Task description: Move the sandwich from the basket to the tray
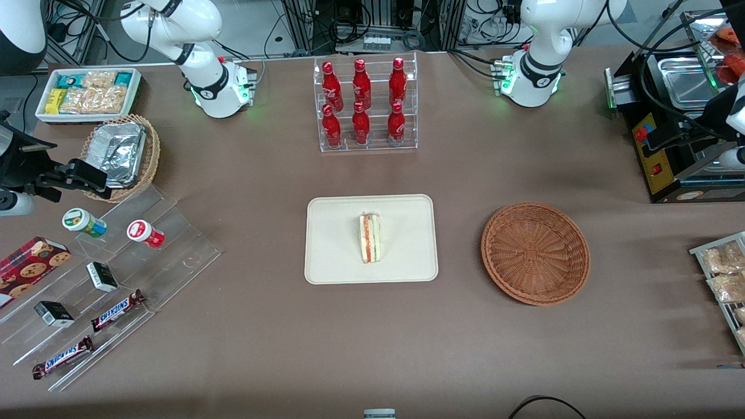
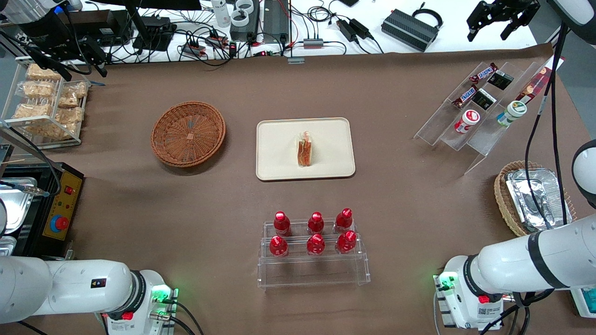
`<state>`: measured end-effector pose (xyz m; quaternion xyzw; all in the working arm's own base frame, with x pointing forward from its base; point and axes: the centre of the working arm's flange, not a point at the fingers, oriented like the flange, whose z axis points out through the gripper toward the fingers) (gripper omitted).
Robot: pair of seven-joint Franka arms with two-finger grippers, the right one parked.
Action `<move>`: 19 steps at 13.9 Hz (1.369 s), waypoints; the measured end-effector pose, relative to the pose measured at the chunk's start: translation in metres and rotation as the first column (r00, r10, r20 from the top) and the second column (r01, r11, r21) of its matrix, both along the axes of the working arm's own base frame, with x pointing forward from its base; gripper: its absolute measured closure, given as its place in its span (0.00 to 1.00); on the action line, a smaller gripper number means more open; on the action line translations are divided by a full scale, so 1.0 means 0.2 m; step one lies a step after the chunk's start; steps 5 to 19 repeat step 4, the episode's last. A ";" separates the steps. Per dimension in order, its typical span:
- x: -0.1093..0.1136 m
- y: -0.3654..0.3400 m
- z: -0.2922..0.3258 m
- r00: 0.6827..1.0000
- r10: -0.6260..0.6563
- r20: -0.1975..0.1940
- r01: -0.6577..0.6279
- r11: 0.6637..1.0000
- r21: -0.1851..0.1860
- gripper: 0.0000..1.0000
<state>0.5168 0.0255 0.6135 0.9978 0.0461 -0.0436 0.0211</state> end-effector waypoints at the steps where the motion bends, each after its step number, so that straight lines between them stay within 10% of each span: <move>1: 0.01 -0.03 0.02 1.000 0.010 0.010 -0.010 1.000 0.002 0.00; 19: 0.07 -0.07 0.05 1.000 0.013 0.026 -0.013 1.000 0.006 0.00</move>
